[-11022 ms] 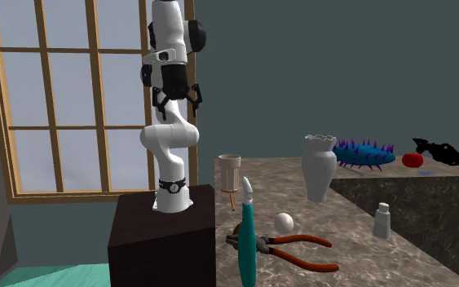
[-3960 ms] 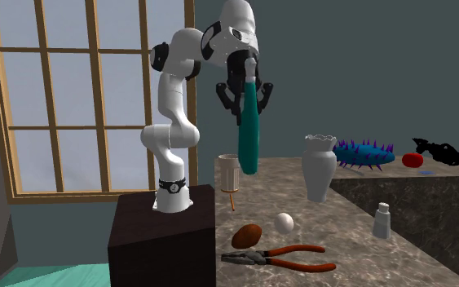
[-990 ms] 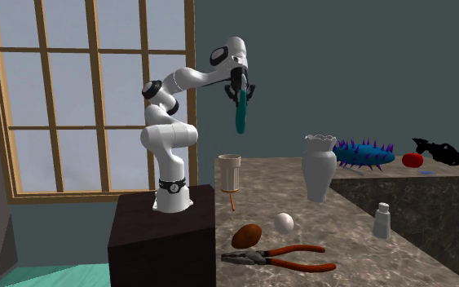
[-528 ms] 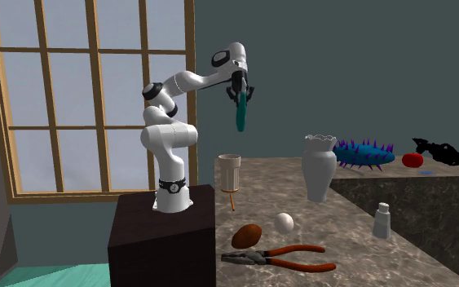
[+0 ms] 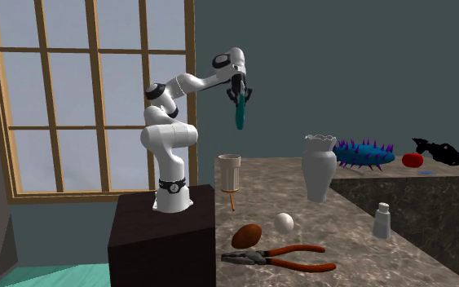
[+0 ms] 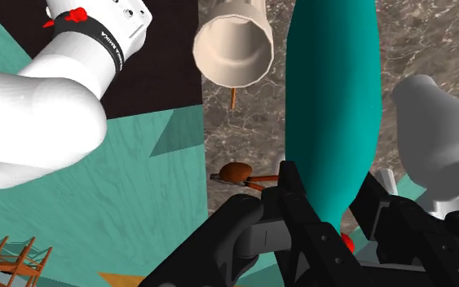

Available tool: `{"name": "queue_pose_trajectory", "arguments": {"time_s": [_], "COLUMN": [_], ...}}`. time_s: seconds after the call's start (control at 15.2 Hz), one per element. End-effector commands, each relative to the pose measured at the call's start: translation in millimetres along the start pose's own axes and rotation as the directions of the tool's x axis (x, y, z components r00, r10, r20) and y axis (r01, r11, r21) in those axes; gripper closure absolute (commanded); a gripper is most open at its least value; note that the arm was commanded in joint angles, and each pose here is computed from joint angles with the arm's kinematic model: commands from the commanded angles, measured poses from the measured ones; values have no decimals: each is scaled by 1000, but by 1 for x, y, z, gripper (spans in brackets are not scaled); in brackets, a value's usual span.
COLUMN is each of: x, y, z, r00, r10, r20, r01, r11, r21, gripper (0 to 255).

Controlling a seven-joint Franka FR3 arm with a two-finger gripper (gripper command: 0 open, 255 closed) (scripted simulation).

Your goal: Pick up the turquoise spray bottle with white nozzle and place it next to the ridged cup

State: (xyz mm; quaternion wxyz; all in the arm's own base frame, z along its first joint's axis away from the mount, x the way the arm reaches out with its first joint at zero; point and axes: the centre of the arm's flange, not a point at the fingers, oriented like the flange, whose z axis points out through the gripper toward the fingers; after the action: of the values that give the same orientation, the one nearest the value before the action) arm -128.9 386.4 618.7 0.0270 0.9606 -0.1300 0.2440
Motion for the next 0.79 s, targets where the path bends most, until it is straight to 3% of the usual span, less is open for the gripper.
{"name": "queue_pose_trajectory", "arguments": {"time_s": [0.0,0.2,0.73], "x": [-23,-48,-68], "y": [-4,-8,-8], "z": [-13,-27,11], "r00": [1000,1000,1000], "r10": [0,0,0], "r20": [1,1,1], "r01": [0,0,0], "r11": [1000,1000,1000], "r21": [-1,-1,-1], "gripper": [255,255,255]}}
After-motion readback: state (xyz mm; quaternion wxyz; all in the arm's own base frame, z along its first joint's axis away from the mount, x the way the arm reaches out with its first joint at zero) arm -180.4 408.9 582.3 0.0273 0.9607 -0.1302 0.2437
